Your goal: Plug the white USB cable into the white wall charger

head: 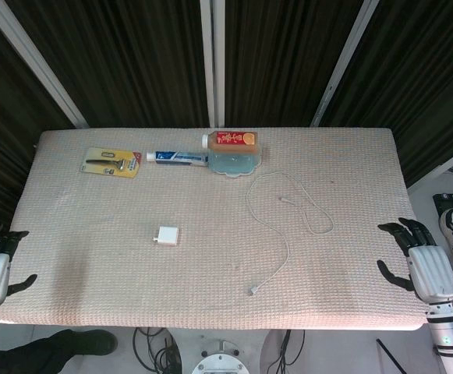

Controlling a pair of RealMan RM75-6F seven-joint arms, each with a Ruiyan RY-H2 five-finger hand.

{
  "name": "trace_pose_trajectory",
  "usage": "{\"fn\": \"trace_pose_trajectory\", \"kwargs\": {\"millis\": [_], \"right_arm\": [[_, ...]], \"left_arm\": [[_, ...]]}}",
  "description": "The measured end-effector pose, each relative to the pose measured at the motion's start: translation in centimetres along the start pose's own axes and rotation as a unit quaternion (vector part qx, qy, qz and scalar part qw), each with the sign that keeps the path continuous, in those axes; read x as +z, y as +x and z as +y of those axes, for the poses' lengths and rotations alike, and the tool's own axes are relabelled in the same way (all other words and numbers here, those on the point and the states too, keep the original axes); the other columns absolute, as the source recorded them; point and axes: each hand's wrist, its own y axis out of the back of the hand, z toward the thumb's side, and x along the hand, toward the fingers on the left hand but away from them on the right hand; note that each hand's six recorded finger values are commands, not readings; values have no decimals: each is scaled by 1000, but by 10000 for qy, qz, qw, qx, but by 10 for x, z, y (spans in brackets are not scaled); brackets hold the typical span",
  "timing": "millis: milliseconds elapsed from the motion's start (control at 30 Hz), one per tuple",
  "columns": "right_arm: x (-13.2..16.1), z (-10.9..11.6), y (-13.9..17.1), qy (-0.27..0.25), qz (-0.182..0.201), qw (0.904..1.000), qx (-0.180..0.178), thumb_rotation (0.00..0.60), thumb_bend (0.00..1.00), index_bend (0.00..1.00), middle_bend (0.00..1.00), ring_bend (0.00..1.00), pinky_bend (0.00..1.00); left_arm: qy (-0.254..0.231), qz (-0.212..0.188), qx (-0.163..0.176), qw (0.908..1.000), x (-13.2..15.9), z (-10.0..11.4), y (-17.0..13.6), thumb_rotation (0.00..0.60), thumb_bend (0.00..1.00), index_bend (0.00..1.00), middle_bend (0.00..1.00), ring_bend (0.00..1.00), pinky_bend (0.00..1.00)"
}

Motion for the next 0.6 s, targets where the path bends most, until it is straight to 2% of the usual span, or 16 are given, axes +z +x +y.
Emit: {"fn": "trace_pose_trajectory", "kwargs": {"millis": [367,500,600], "right_arm": [[7,-3,-1,-58,99,9999,69,600,241,213,232,100,112],[21,-11,-7,-98,432,9987,247,600,240,214,248,100,112],[41,-23,-17,-52,874,9946,562,600,247,215,260,100,112]], "left_arm": [[-6,-52,-34,10000,1,-1,3,600,66,206,228,39,33],[-25,-111,-10,9999,4,-1,4,600,66,205,228,39,33],[-33,-172,-5,9998,8,-1,5,600,66,206,228,39,34]]}}
